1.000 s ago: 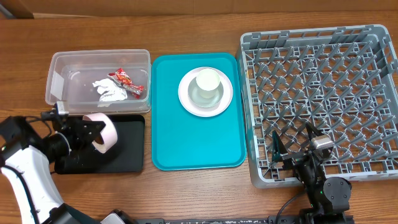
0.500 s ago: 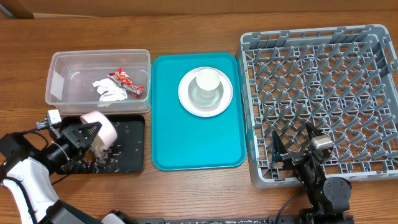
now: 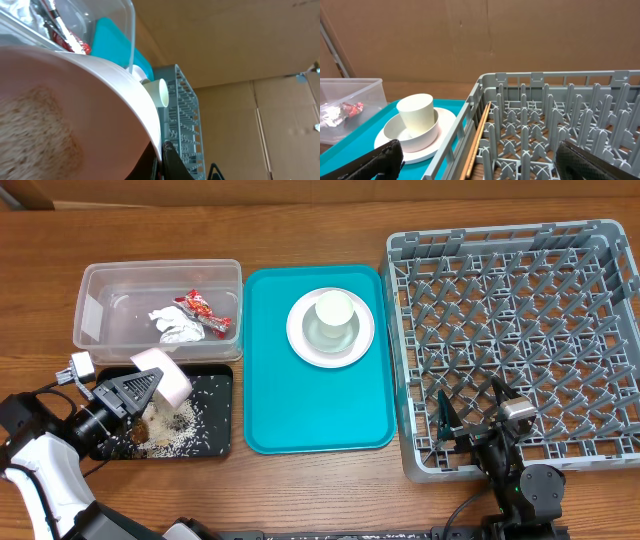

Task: Sort waste into correct bins and load items into the dishwasher
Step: 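Tilt the pink bowl with the left gripper to dump rice onto black tray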

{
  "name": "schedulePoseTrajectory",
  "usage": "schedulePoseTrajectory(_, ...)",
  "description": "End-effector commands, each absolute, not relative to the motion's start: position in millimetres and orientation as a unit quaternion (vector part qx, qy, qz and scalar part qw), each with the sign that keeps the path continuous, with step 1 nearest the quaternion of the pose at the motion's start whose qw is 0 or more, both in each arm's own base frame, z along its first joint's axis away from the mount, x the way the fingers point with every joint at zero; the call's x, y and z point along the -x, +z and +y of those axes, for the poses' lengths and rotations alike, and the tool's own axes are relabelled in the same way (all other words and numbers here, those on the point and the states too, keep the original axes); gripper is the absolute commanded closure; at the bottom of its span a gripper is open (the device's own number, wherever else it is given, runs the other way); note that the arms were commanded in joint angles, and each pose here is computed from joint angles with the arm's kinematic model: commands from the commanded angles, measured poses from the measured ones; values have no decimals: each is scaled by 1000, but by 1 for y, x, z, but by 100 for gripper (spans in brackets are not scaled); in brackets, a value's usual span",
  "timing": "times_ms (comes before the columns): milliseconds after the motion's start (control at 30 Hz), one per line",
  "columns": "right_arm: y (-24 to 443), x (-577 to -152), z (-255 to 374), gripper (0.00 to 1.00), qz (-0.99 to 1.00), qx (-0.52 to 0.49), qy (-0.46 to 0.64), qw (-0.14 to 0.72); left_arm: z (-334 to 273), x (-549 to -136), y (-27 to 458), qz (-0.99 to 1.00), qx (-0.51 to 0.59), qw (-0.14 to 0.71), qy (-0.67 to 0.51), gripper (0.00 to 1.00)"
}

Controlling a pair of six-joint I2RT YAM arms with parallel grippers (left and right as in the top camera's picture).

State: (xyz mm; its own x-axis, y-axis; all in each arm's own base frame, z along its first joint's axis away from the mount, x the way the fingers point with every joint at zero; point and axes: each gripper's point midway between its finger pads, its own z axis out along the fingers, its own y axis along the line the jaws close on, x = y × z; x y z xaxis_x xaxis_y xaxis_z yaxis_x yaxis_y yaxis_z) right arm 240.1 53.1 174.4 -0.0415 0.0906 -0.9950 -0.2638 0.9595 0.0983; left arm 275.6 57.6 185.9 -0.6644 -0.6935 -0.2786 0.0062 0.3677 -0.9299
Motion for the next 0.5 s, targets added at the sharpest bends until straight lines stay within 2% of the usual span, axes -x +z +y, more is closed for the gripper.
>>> schedulePoseTrajectory(0, 173, -241, 50, 0, 708, 57, 123, 693, 54, -275, 203, 730, 211, 363, -540, 96)
schedulePoseTrajectory(467, 173, -241, 50, 0, 708, 57, 123, 693, 60, -282, 222, 701, 192, 386, -568, 96)
